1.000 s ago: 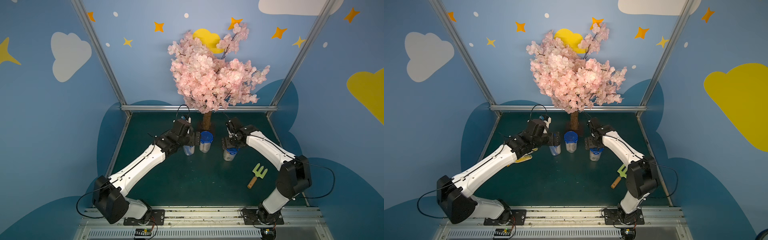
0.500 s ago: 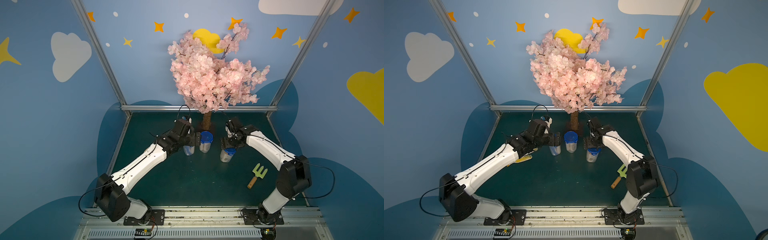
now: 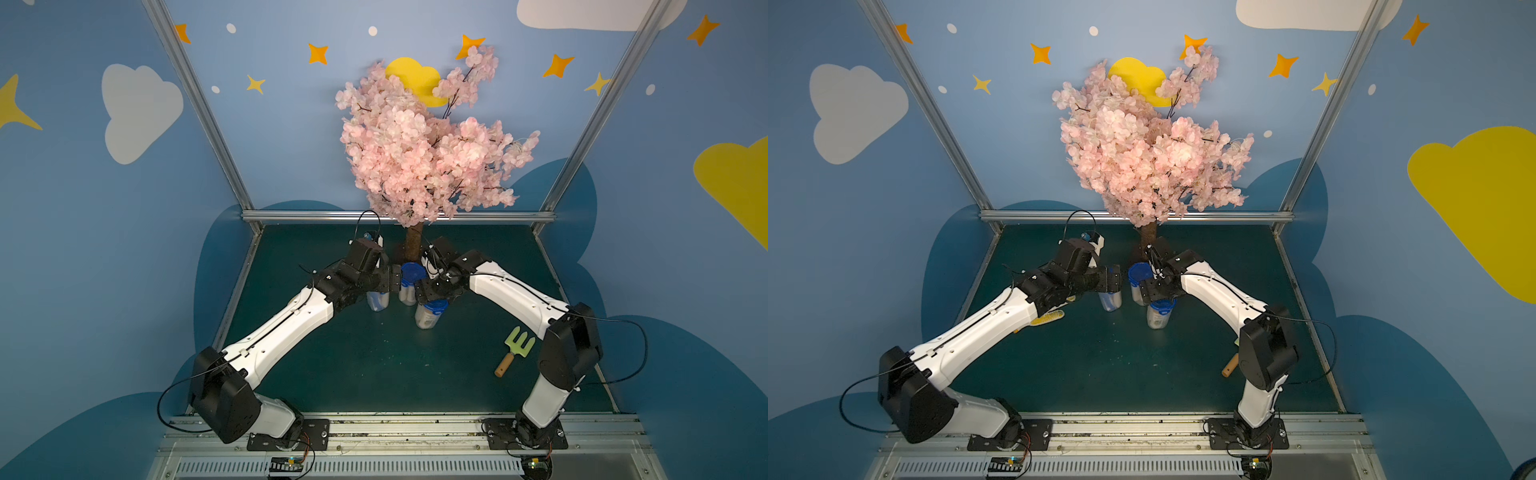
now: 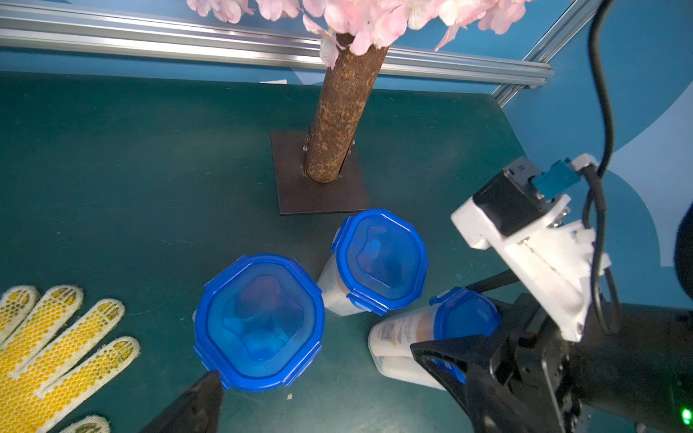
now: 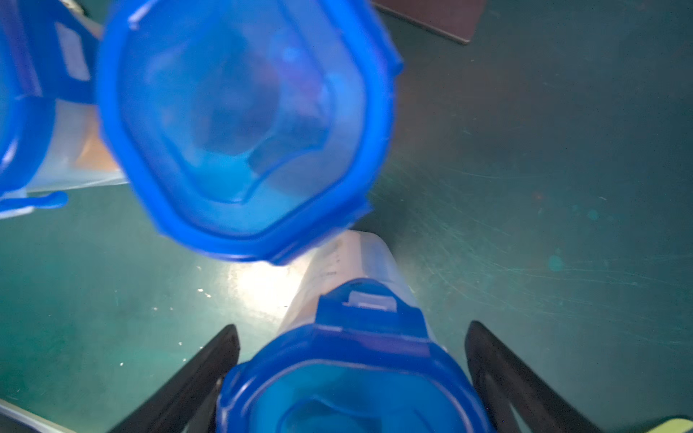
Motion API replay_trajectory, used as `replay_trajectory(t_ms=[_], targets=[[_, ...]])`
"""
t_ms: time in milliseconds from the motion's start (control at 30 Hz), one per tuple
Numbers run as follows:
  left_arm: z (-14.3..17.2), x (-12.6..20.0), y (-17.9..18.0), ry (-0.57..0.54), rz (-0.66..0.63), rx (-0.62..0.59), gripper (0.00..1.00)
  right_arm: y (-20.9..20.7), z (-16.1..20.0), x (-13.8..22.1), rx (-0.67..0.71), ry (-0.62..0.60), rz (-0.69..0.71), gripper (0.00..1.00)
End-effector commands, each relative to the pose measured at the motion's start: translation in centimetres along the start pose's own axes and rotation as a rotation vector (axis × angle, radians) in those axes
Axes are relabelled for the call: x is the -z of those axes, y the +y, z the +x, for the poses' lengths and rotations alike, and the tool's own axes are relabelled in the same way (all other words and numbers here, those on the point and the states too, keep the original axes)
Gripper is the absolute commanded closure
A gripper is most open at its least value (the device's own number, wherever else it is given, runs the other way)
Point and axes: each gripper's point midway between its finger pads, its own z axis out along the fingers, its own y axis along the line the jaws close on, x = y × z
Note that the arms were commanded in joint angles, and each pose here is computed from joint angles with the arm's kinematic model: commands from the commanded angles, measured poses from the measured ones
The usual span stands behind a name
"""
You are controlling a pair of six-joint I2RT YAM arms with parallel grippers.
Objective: Take out toiletry kits
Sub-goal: Place the container at the center of the board.
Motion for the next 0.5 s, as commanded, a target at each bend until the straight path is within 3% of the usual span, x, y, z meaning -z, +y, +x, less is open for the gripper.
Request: replay_trajectory(t_ms=[0, 300, 467], targets=[[-0.5, 0.0, -0.1, 0.004, -0.001, 0.001, 0.0, 0.6, -0.7, 0.5, -0.024, -0.019, -0.015, 0.12], [-0.1, -0.1, -0.1, 0.017, 0.002, 0.012, 0.0, 1.4, -1.8, 2.7, -0.032, -0.093, -0.047, 0.12], [0.0, -0.2, 0.0, 0.023, -0.001, 0.017, 0.0, 2.2, -1.5, 1.9, -0.004, -0.084, -0.007, 0.12]])
